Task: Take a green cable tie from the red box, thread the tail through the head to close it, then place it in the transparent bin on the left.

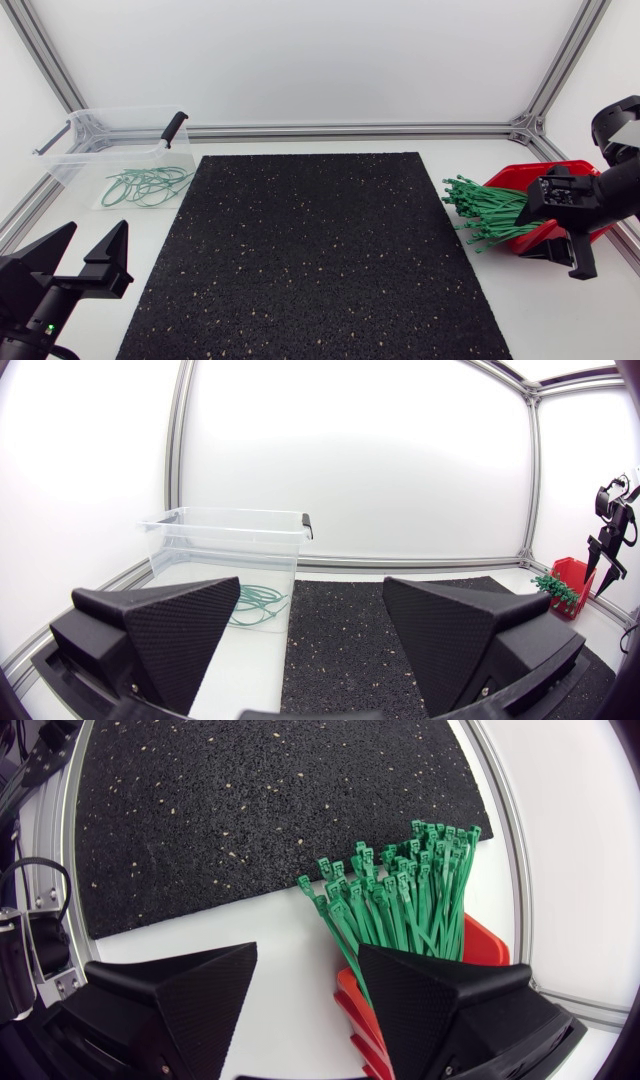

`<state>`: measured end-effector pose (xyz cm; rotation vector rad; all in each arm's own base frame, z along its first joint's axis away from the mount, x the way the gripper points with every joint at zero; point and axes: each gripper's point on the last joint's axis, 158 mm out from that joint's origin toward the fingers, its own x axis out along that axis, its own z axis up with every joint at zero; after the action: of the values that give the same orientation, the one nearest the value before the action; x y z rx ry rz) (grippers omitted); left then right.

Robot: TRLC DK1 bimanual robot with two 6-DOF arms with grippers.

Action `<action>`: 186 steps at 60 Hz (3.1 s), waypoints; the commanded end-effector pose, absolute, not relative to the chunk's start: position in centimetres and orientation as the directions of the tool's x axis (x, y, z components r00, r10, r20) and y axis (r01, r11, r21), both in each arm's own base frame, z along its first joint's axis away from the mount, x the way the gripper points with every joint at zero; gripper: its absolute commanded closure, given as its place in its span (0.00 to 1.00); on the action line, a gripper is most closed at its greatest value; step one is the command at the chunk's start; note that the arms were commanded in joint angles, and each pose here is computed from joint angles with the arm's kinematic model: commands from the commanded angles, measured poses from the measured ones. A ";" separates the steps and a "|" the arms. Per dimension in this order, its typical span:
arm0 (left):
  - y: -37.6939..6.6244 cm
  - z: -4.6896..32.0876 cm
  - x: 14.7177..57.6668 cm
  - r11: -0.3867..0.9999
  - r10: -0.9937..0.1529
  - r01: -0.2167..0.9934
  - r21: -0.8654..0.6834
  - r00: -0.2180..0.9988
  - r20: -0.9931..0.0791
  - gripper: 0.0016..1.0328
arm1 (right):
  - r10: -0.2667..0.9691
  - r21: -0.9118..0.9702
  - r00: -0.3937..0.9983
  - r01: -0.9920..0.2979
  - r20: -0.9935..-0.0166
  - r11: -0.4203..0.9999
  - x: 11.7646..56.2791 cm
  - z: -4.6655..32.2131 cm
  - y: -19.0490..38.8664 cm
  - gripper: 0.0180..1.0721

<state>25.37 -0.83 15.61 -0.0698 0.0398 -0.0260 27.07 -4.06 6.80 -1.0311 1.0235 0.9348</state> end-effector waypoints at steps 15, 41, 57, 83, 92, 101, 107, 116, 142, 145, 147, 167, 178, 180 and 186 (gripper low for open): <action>-0.8 13.5 25.5 0.997 -0.025 0.018 -0.081 0.996 -0.085 0.04 | 0.073 -0.237 0.252 -0.957 -0.965 0.169 27.2 3.4 -4.7 0.50; -0.8 13.4 25.5 0.997 -0.025 0.017 -0.081 0.996 -0.088 0.04 | 0.045 -0.293 0.300 -0.948 -0.953 0.127 28.4 2.4 -4.0 0.58; -0.9 13.4 25.5 0.997 -0.026 0.019 -0.081 0.996 -0.088 0.04 | 0.038 -0.321 0.328 -0.939 -0.944 0.120 28.9 2.6 -4.0 0.74; -0.9 13.4 25.5 0.996 -0.028 0.020 -0.082 0.996 -0.088 0.04 | 0.037 -0.330 0.335 -0.938 -0.941 0.108 28.7 3.0 -4.0 0.93; -0.9 13.4 25.5 0.996 -0.029 0.022 -0.082 0.996 -0.088 0.04 | 0.033 -0.350 0.355 -0.931 -0.934 0.099 28.6 3.6 -3.9 0.95; -0.9 13.4 25.5 0.996 -0.031 0.023 -0.082 0.996 -0.089 0.04 | 0.031 -0.391 0.395 -0.916 -0.918 0.087 28.4 5.1 -3.8 0.95; -0.9 13.4 25.5 0.996 -0.031 0.023 -0.082 0.996 -0.089 0.04 | 0.040 -0.416 0.420 -0.905 -0.907 0.085 28.3 6.5 -3.5 0.95; -1.0 13.3 25.4 0.996 -0.032 0.025 -0.082 0.995 -0.091 0.04 | 0.024 -0.419 0.422 -0.905 -0.906 0.075 28.0 6.0 -3.7 0.94; -1.0 13.3 25.4 0.996 -0.032 0.025 -0.082 0.995 -0.092 0.04 | 0.008 -0.415 0.416 -0.907 -0.909 0.074 28.2 4.3 -4.0 0.69; -1.0 13.3 25.4 0.996 -0.032 0.025 -0.082 0.995 -0.092 0.04 | 0.007 -0.415 0.416 -0.907 -0.909 0.074 28.2 4.1 -4.1 0.69; -1.0 13.3 25.4 0.996 -0.032 0.025 -0.082 0.995 -0.092 0.04 | 0.007 -0.416 0.418 -0.906 -0.909 0.074 28.3 4.0 -4.1 0.69; -0.9 13.2 25.5 0.996 -0.031 0.023 -0.082 0.995 -0.094 0.04 | 0.008 -0.412 0.413 -0.908 -0.911 0.074 29.0 2.9 -4.2 0.69; -1.0 13.2 25.5 0.996 -0.032 0.024 -0.082 0.995 -0.094 0.04 | 0.007 -0.406 0.408 -0.911 -0.913 0.075 29.1 2.4 -4.3 0.70; -1.0 13.2 25.5 0.996 -0.032 0.024 -0.082 0.995 -0.094 0.04 | 0.008 -0.403 0.405 -0.912 -0.914 0.075 29.1 2.3 -4.3 0.73; -1.0 13.2 25.5 0.996 -0.032 0.024 -0.082 0.995 -0.094 0.04 | 0.007 -0.400 0.402 -0.913 -0.916 0.074 28.9 2.1 -4.3 0.78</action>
<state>25.38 -0.85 15.57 -0.0697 0.0413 -0.0270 29.63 -4.47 3.30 -1.2921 0.9058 0.8214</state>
